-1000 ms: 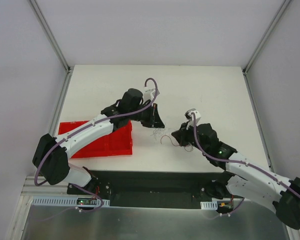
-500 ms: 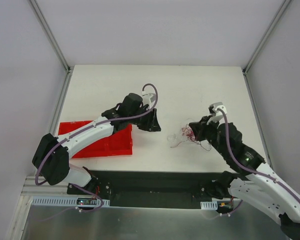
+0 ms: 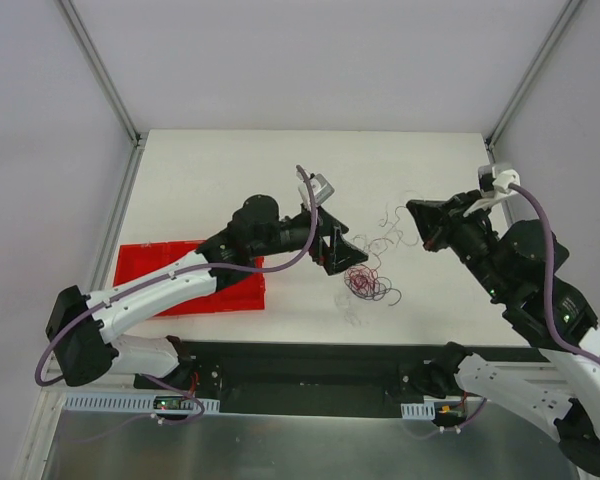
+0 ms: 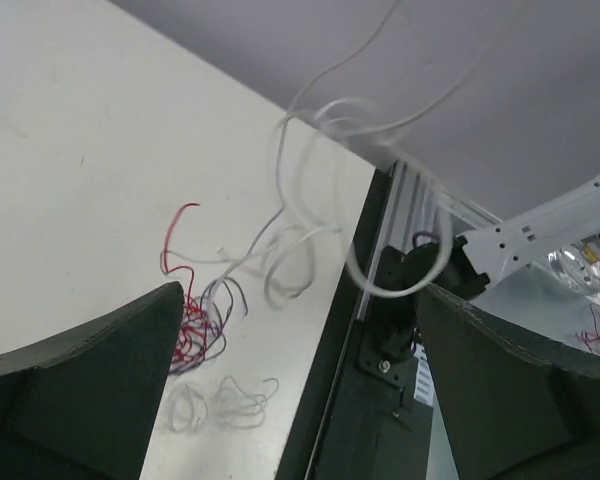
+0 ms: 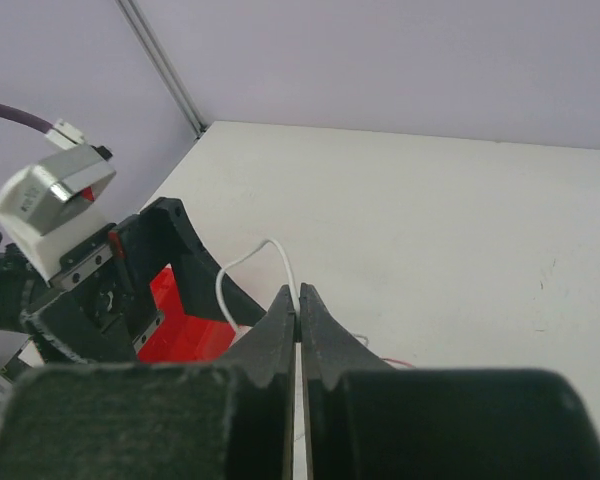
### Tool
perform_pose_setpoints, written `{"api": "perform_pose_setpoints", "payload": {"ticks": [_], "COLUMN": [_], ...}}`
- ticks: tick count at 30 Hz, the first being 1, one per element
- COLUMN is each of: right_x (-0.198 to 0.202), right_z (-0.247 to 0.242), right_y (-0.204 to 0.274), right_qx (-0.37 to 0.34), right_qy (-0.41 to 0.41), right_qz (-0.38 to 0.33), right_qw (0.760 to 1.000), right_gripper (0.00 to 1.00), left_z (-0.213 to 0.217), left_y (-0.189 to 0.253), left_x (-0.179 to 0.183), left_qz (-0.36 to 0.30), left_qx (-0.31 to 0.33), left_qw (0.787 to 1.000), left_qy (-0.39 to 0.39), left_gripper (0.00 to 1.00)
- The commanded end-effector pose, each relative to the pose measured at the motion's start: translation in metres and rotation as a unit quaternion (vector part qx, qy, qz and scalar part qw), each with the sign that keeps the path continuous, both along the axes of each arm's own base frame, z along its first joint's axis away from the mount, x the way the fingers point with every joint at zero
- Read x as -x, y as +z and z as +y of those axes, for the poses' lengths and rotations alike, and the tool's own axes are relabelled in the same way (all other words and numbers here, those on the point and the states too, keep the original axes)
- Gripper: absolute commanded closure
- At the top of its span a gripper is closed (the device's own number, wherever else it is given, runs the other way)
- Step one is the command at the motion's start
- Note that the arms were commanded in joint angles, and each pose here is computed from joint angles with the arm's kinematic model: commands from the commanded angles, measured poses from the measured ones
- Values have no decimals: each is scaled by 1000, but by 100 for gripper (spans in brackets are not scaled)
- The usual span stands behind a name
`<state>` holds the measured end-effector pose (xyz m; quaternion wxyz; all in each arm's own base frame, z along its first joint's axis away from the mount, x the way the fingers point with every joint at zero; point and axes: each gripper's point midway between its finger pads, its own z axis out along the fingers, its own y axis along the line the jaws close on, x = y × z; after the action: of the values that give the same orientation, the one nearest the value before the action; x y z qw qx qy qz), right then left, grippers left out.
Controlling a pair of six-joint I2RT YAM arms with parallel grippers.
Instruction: Untangle the cables
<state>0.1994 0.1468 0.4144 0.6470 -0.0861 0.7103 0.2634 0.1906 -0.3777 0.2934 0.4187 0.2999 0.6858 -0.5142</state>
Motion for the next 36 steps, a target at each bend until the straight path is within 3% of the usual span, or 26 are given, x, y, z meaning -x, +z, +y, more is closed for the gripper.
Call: {"api": "perform_pose_setpoints", "payload": {"ticks": [1, 9, 14, 20, 23, 30, 36], "right_x": [-3, 3, 11, 21, 22, 24, 20], "right_z": [8, 14, 23, 30, 19, -1, -10], "right_y": [5, 14, 22, 51, 80, 155, 194], "right_qx": [10, 1, -36, -76, -77, -86, -86], "right_qy": [10, 35, 61, 91, 78, 47, 25], "right_qz": [7, 5, 8, -5, -35, -126, -172], "right_qw": [1000, 999, 997, 993, 993, 987, 981], "right_gripper": [100, 100, 100, 100, 100, 100, 100], "left_z": [-18, -37, -52, -64, -62, -50, -29], "left_y": [63, 75, 74, 12, -38, -121, -137], "left_x": [-15, -25, -60, -108, -116, -117, -114], "left_qz": [-93, -91, -82, -44, -27, 22, 34], "left_qx": [75, 105, 95, 11, -32, -100, -112], "left_qw": [993, 990, 988, 982, 979, 976, 974], "left_qy": [22, 33, 92, 182, 198, 191, 196], "left_gripper": [1, 1, 4, 43, 55, 69, 73]}}
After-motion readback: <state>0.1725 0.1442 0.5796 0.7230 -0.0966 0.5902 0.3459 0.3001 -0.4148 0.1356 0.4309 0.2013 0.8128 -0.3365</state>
